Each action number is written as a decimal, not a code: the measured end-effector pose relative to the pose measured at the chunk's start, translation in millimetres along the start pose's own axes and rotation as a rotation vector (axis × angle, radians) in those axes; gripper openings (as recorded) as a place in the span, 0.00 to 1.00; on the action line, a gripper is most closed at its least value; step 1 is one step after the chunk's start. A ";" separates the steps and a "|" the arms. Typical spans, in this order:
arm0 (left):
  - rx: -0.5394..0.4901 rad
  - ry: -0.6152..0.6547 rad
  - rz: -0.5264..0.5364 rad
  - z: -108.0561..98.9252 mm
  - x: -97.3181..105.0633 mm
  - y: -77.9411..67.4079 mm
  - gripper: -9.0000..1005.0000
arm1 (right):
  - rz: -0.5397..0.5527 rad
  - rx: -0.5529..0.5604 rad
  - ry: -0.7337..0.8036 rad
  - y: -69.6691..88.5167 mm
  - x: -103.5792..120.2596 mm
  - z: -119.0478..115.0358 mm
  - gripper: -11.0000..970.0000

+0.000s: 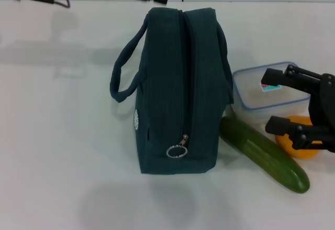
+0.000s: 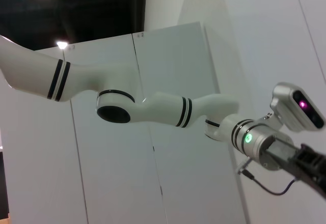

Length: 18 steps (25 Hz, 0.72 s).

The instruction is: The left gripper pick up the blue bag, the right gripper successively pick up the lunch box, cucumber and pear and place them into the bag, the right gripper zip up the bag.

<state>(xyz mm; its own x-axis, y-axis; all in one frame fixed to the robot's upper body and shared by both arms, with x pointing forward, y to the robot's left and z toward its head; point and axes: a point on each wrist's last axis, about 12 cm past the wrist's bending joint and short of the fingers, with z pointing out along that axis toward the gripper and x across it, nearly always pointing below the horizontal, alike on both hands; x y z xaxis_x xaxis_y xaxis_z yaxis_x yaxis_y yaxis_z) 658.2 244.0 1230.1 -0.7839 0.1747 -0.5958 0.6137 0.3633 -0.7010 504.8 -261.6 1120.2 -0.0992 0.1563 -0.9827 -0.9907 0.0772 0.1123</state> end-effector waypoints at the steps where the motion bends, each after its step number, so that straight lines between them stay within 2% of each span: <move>1: 0.016 -0.028 0.043 -1.0 -1.9 -1.3 0.86 | -0.001 0.000 0.000 -0.3 -0.2 0.2 0.89; 5: 0.071 -0.088 0.222 0.1 -4.0 -8.1 0.86 | -0.004 0.002 0.000 -1.1 -0.6 0.6 0.89; 6: 0.071 -0.088 0.222 0.1 -4.0 -8.1 0.86 | -0.004 0.003 0.000 -1.2 -0.6 0.6 0.89; 7: 0.097 -0.122 0.324 1.0 -5.3 -12.8 0.86 | -0.004 0.004 0.001 -1.4 -0.6 0.6 0.89; 9: 0.115 -0.178 0.411 -1.9 -4.5 -15.1 0.86 | -0.004 0.011 0.003 -2.1 -0.3 0.5 0.89; 12: 0.110 -0.341 0.609 -14.4 0.8 -19.5 0.86 | -0.003 0.024 0.007 -2.6 0.9 -0.2 0.88; 14: 0.039 -0.447 0.722 -22.9 10.7 -21.9 0.85 | 0.000 0.031 0.008 -2.9 1.8 -0.3 0.88; 18: -0.239 -0.555 0.884 -22.5 37.1 -33.3 0.85 | 0.008 0.049 0.003 -3.5 3.5 -1.1 0.88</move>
<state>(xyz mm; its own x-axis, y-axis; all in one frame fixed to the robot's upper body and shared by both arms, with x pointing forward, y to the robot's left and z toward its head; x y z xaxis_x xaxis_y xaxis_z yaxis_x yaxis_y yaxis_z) 606.6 259.0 1240.2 0.1192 0.0450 -0.9919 0.8616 0.4917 0.1258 507.8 -262.4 1116.3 -0.1072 0.1546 -0.9822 -0.9841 0.1242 0.1270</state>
